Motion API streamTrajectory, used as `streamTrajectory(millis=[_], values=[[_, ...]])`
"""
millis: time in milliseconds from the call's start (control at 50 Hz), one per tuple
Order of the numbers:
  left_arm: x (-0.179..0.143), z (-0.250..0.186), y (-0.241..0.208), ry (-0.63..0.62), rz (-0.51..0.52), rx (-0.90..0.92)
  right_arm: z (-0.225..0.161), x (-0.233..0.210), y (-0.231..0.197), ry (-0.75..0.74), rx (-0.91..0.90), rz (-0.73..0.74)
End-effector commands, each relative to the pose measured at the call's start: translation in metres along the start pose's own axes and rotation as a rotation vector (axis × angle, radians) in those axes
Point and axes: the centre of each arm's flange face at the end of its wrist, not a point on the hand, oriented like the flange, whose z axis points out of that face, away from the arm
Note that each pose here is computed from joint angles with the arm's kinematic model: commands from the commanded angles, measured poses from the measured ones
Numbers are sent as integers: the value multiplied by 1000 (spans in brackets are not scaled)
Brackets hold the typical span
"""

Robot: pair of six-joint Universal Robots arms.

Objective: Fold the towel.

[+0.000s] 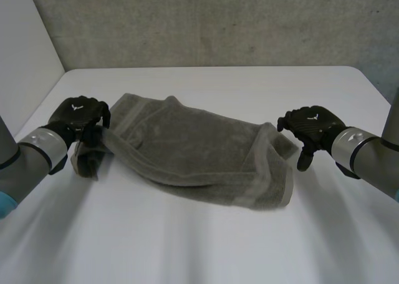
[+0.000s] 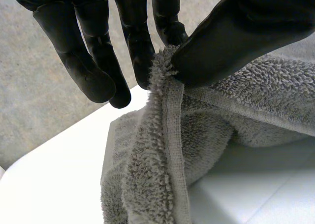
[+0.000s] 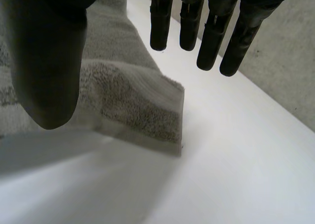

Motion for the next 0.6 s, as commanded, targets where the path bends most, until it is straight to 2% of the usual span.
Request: streamTrajectory(millis=[20,160,260,400,600], values=[[-3,-7,-6,-9,2,-3,-13,-11,-13,-36,43,-22],[-19,-8,0,-54,-14,-20,-26,-41,-18,-147,83,-57],[-28,-7,1,-76,-25,-18,-34,-74,-4,-241,69,-181],[-29,-7,2,-79,-28,-21,-38,-90,13,-260,62,-266],[-23,-6,6,-61,-32,-33,-33,-97,34,-274,31,-260]])
